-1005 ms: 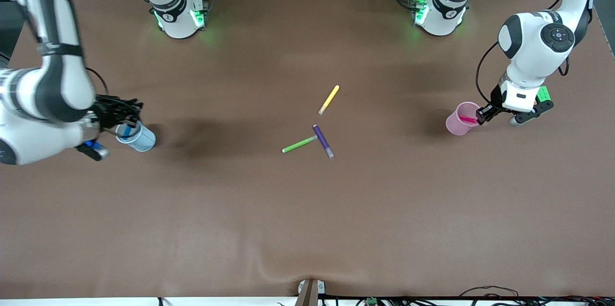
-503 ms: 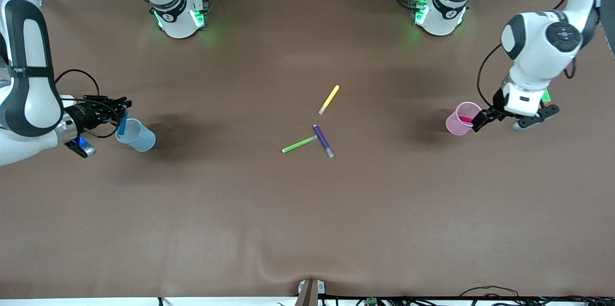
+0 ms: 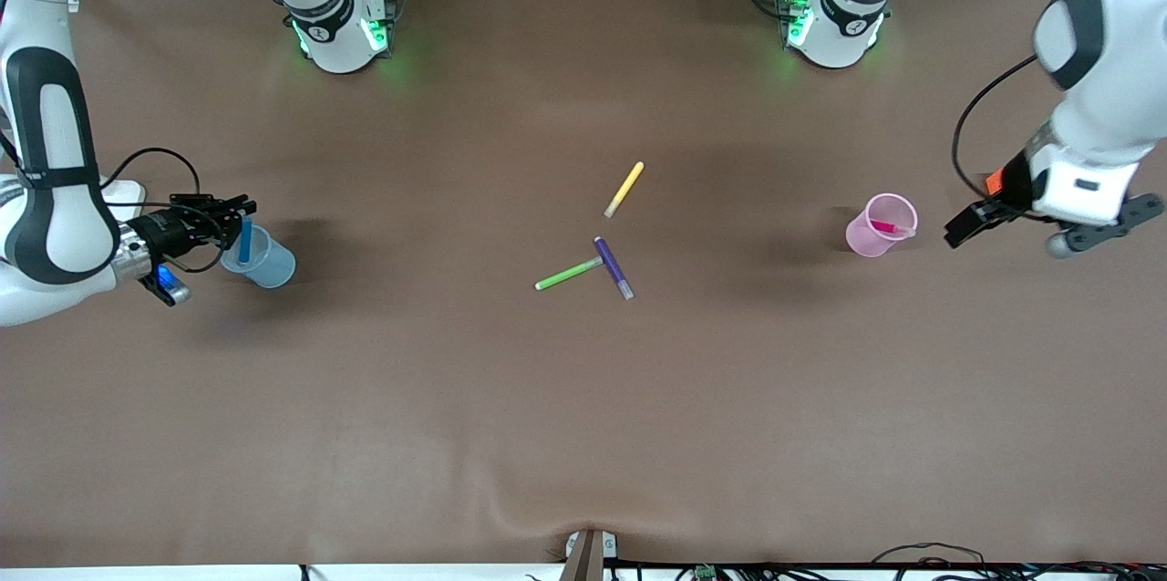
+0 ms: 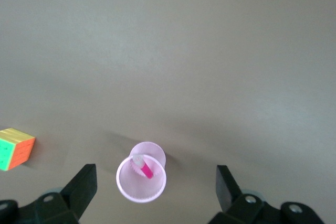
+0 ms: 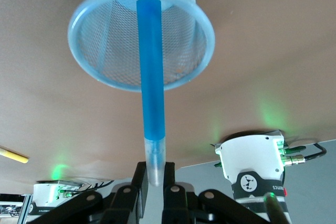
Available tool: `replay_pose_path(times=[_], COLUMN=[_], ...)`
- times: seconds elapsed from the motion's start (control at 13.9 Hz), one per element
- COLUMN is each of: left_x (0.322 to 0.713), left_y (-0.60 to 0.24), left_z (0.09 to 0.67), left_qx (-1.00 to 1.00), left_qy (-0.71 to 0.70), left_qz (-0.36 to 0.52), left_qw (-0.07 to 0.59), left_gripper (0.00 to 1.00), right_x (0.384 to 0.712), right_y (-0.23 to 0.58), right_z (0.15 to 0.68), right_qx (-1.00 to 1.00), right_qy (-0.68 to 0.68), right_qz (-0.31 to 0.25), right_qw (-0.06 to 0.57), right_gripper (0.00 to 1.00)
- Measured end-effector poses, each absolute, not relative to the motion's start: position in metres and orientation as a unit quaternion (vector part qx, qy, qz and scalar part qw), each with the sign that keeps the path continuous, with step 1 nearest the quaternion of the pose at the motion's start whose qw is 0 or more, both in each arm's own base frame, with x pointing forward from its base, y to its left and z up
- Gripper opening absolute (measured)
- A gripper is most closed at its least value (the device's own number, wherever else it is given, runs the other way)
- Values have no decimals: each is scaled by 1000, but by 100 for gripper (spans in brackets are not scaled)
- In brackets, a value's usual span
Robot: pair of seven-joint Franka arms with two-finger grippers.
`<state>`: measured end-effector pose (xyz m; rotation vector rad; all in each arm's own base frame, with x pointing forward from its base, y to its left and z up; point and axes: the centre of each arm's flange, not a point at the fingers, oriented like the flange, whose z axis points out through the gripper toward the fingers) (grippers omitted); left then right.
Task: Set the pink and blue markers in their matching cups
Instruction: 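Release the blue marker into the blue cup and raise the right gripper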
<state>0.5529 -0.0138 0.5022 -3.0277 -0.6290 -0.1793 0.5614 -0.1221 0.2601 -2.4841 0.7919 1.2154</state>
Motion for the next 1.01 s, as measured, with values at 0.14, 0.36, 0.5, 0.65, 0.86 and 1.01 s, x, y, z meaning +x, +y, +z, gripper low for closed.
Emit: replay_pose_path(times=[0.14,0.36,0.5,0.65,0.86,1.01], left_x=[557,557,556,552,543,539], left_y=[-30,-35,-34,-35,-36,-35], left_z=[535,557,572,589,610,620], left_qx=[-979,-980,-984,-987,-991,-992], left_qy=[-191,-188,-172,-153,-128,-124], left_qz=[-62,-56,-45,-32,-7,1], left_qw=[22,23,25,29,35,37], left_gripper=[100,100,100,100,100,100], right_x=[563,567,576,591,615,628], right_y=[-120,-118,-115,-114,-99,-76], right_z=[260,264,282,321,382,419], right_qx=[-858,-861,-866,-875,-898,-915], right_qy=[270,267,258,245,218,194], right_qz=[417,412,407,395,358,330], right_qw=[133,134,135,137,135,124], right_gripper=[32,62,83,100,100,100])
